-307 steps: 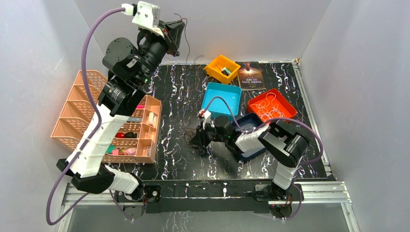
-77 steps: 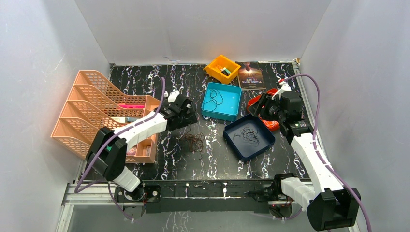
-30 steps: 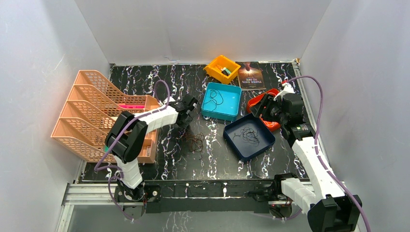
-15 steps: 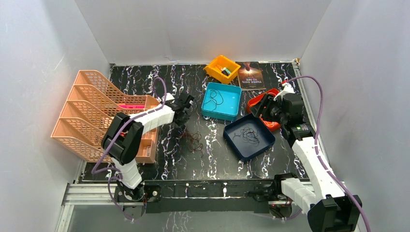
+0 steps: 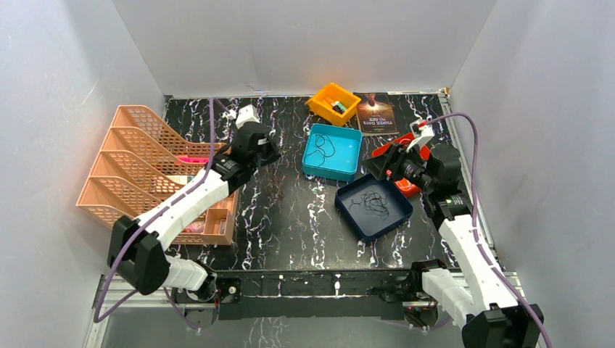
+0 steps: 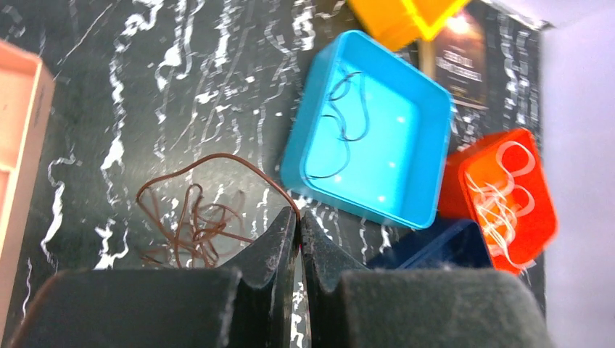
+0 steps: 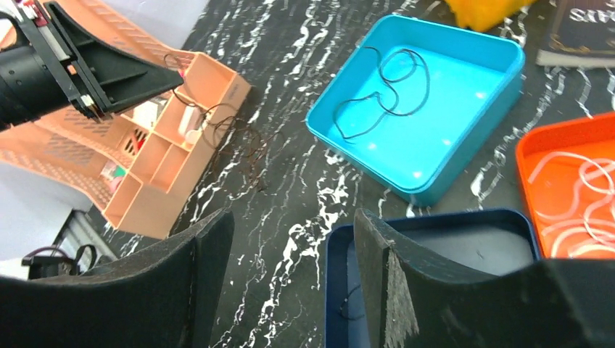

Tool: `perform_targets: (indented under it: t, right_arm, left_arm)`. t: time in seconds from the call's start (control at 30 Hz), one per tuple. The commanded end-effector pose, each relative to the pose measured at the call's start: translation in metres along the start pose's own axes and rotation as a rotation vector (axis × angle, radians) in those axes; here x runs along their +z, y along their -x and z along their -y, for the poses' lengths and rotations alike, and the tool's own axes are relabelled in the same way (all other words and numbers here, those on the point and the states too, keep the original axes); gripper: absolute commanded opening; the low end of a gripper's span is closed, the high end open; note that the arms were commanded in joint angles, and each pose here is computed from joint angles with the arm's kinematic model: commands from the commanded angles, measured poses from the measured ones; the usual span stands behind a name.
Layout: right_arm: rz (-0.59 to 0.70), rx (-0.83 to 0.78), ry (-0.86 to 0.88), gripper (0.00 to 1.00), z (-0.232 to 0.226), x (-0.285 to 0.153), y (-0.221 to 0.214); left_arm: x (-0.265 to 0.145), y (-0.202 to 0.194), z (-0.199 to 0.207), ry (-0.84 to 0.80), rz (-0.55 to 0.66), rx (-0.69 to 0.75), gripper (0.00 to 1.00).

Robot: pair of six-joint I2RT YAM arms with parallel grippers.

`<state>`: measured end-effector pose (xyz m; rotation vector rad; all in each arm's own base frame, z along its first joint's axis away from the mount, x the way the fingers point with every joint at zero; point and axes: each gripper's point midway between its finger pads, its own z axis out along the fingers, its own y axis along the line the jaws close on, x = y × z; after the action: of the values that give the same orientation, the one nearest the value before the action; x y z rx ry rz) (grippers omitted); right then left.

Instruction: Untangle the cables

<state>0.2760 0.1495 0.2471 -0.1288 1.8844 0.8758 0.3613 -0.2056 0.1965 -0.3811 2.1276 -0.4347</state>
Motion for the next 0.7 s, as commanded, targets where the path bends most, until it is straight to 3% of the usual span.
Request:
perform_targets:
  t: [0.0, 0.17, 0.37, 0.67]
  right_arm:
    - [0.043, -0.122, 0.218, 0.70, -0.045, 0.009, 0.019]
    - [0.034, -0.251, 0.331, 0.73, -0.094, 0.036, -0.002]
    - [0.162, -0.389, 0.492, 0.75, -0.139, 0.058, -0.012]
    - [0.293, -0.453, 0.578, 0.74, -0.156, 0.099, -0.016]
  left_arm:
    - [-0.027, 0.019, 0.033, -0.227, 0.039, 0.126, 0.05]
    - [-0.047, 0.028, 0.063, -0.372, 0.021, 0.166, 0.00]
    - [-0.067, 0.033, 0.089, -0.501, -0.007, 0.176, 0.00]
    - [-0.088, 0.042, 0.102, -0.563, -0.011, 0.177, 0.00]
